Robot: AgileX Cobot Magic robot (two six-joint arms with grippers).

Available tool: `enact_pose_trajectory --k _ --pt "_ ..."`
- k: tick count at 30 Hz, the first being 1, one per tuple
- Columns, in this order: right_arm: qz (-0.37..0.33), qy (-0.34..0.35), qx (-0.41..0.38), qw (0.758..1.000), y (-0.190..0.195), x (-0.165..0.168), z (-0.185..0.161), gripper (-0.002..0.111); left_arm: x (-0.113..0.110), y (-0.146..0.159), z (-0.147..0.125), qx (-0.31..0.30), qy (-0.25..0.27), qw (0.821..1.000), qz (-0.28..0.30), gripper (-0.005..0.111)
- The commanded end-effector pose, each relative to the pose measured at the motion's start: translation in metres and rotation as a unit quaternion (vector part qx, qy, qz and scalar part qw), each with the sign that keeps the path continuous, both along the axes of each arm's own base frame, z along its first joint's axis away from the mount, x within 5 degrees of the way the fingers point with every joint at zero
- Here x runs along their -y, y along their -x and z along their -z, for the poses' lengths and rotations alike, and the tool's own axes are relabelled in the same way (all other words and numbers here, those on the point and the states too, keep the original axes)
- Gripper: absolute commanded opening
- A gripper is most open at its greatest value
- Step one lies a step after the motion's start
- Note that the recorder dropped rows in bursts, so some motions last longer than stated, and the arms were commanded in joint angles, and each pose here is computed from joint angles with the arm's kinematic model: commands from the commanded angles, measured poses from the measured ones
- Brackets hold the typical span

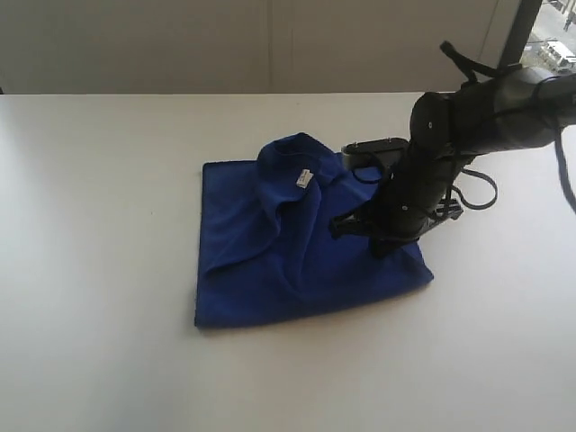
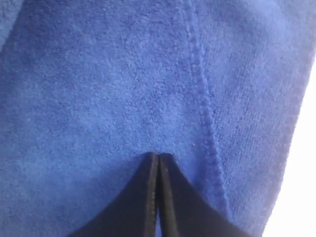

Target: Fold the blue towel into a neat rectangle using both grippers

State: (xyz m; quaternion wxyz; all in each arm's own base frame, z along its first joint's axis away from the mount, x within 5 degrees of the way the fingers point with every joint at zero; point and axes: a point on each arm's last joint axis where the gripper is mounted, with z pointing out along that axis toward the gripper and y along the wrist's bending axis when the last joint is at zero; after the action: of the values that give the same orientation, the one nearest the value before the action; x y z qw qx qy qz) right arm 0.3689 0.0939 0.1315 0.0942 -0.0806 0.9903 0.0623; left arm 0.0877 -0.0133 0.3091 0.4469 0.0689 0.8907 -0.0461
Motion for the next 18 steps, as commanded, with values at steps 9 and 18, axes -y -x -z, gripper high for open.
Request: enact_pose_trajectory --k 9,18 --pt "0.015 -0.037 0.086 0.996 0.016 -0.013 -0.049 0.0 0.0 0.001 0.002 -0.005 0.001 1.0 0.002 0.0" --pt "0.11 -0.078 0.173 0.976 0.002 0.027 -0.082 0.0 0.0 0.001 0.002 -0.005 0.001 1.0 0.002 0.0"
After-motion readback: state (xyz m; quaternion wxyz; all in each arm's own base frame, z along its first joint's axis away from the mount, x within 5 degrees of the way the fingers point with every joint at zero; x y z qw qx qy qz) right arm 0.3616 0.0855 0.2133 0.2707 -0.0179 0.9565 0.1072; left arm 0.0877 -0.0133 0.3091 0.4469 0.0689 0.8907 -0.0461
